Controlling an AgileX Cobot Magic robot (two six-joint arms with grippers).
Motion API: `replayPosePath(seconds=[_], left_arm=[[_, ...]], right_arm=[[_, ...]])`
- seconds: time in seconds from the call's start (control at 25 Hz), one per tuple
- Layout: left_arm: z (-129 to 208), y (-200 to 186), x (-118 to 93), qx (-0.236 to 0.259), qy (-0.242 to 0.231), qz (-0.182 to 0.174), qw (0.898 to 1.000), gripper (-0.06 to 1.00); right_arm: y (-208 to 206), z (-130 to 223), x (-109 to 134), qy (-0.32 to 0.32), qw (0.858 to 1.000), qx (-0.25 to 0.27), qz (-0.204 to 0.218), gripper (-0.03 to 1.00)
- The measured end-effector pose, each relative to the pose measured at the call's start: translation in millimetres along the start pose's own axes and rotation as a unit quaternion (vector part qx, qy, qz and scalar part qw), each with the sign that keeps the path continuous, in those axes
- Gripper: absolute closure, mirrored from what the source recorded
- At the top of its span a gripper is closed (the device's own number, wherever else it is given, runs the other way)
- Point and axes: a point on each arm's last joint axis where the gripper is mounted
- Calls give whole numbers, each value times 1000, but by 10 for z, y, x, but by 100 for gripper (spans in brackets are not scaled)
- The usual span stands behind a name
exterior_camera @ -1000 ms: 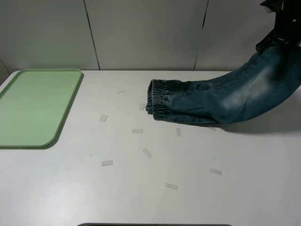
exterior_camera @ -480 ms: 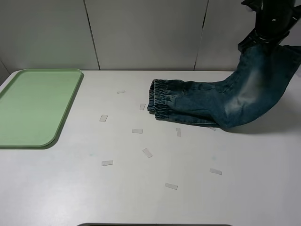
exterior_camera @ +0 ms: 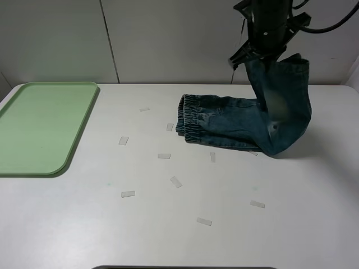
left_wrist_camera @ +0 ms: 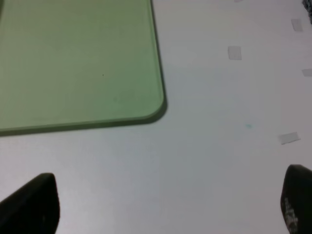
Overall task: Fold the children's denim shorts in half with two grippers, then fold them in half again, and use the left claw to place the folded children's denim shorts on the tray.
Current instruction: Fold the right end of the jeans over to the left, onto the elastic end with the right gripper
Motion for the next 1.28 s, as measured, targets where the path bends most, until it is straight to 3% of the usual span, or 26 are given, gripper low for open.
replayPosePath(seconds=[0.32, 0.68, 0.76, 0.88, 0.92, 1.04, 1.28], left_arm=[[2, 0, 1, 1, 0, 0, 1000, 5], [2, 0, 1, 1, 0, 0, 1000, 5], [2, 0, 1, 1, 0, 0, 1000, 5], [2, 0, 1, 1, 0, 0, 1000, 5], [2, 0, 1, 1, 0, 0, 1000, 5], [2, 0, 1, 1, 0, 0, 1000, 5], [2, 0, 1, 1, 0, 0, 1000, 5]], right_arm=[[86, -13, 577, 37, 999, -12, -28, 99], [103, -42, 761, 73, 993, -24, -91, 97], [96, -59, 788, 72, 991, -32, -106, 86], [79, -96, 840, 84, 986, -48, -138, 46], [74, -103, 855, 89, 984, -51, -147, 39], [64, -103, 884, 99, 980, -48, -164, 30], [59, -97, 888, 100, 980, -44, -167, 28]])
Point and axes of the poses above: a point on each arm's last joint axis where the gripper is mounted, y pointing out along that axis toward the gripper, x along the wrist's bending axis when the last joint is at zero, z = x × y, and after that the axes turned 1 degree about y, right-handed
